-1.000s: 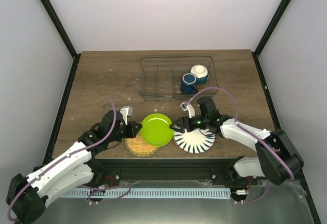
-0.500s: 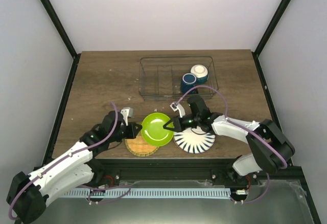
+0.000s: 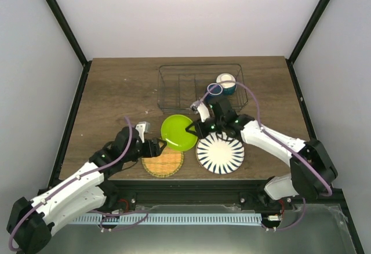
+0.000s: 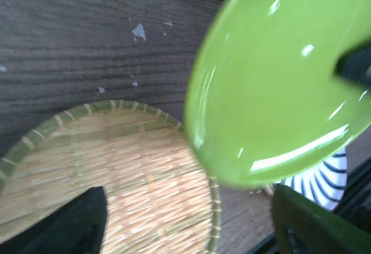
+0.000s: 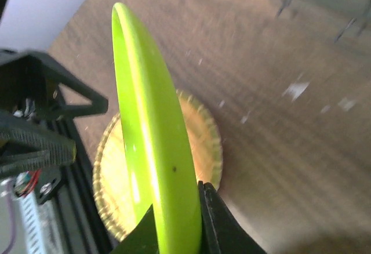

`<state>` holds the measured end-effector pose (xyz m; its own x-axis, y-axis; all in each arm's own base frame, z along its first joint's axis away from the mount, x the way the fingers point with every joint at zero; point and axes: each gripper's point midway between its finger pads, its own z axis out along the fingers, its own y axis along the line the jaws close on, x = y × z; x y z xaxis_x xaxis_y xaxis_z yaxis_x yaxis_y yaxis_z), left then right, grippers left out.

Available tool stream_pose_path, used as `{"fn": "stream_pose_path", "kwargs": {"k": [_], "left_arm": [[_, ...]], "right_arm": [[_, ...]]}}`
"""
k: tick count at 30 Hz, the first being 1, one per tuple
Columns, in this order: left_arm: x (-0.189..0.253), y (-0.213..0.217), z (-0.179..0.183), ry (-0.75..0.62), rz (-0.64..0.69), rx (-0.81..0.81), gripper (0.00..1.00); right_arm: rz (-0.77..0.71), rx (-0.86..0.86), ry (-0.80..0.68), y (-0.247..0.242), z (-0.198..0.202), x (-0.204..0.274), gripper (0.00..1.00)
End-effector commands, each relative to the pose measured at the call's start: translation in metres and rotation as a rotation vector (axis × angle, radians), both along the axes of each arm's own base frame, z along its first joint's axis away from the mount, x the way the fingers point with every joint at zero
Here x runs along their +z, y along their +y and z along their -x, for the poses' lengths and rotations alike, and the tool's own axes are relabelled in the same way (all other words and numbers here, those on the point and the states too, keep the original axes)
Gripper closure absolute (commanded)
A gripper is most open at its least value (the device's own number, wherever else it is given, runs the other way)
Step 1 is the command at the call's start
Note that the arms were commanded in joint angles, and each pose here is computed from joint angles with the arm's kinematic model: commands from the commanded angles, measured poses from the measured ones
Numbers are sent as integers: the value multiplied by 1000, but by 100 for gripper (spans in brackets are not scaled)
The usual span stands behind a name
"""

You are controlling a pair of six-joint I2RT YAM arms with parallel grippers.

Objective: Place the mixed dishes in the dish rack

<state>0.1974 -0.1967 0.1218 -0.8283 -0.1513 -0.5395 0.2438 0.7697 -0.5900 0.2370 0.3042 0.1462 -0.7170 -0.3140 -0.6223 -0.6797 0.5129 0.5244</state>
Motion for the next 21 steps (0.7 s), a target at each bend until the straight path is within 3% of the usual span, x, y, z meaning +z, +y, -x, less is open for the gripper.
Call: {"fn": "stream_pose_path", "kwargs": {"k": [1, 8, 14, 21], "left_arm": [[0, 14, 1, -20, -48, 36, 17], [-18, 54, 1, -2, -207, 179, 0], [-28, 68, 2, 22, -250, 245, 0], [-34, 66, 2, 28, -233, 245, 0]], "right_arm": [[80, -33, -332, -8, -37, 64, 99], [149, -130, -744, -26, -103, 142, 99], [284, -142, -1029, -39, -169, 163, 99], [359, -72, -1302, -40, -208, 181, 99]]}}
